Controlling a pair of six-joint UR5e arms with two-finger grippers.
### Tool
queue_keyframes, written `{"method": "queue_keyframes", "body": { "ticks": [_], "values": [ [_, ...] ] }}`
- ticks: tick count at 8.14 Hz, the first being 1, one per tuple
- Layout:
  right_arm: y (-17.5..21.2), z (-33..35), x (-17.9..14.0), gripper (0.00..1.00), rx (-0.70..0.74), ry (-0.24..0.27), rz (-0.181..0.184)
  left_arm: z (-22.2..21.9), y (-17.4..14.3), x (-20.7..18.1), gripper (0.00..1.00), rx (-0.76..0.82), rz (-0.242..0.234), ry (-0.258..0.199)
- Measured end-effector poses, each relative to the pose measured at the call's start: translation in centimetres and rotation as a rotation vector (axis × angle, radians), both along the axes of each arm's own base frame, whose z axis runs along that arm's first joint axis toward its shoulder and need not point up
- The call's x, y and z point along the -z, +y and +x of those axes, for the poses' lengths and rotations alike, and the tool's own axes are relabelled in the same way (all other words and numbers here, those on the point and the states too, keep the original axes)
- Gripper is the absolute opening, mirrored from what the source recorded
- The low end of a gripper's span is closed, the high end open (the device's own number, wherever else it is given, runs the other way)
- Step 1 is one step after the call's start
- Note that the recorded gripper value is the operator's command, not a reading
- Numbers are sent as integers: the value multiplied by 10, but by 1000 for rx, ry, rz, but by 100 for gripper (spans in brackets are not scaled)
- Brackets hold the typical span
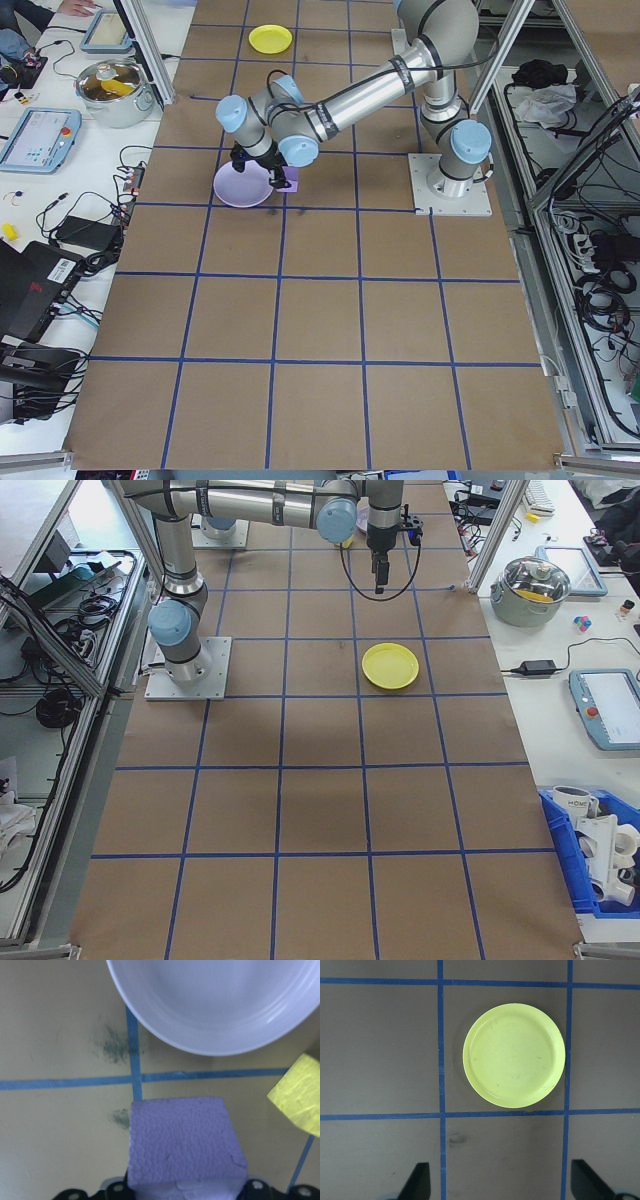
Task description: Sort blocks by color into plates
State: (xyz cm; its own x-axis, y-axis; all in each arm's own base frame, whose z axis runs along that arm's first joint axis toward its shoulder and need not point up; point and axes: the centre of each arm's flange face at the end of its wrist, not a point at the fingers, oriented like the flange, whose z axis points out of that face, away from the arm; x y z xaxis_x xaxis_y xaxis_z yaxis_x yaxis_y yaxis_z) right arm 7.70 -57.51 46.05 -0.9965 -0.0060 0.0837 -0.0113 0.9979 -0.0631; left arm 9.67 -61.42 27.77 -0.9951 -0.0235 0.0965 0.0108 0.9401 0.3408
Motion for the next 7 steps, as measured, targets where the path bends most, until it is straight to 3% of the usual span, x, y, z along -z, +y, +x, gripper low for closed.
{"method": "queue_keyframes", "body": {
  "ticks": [3,6,7],
  "values": [
    [0,0,0,100,1,-1,0,1,-73,8,4,27,-63,-5],
    [0,0,0,100,0,-1,1,-16,-90,30,11,37,-73,-14],
    [0,0,0,100,0,-1,1,-17,-91,36,20,40,-67,-15]
  ]
}}
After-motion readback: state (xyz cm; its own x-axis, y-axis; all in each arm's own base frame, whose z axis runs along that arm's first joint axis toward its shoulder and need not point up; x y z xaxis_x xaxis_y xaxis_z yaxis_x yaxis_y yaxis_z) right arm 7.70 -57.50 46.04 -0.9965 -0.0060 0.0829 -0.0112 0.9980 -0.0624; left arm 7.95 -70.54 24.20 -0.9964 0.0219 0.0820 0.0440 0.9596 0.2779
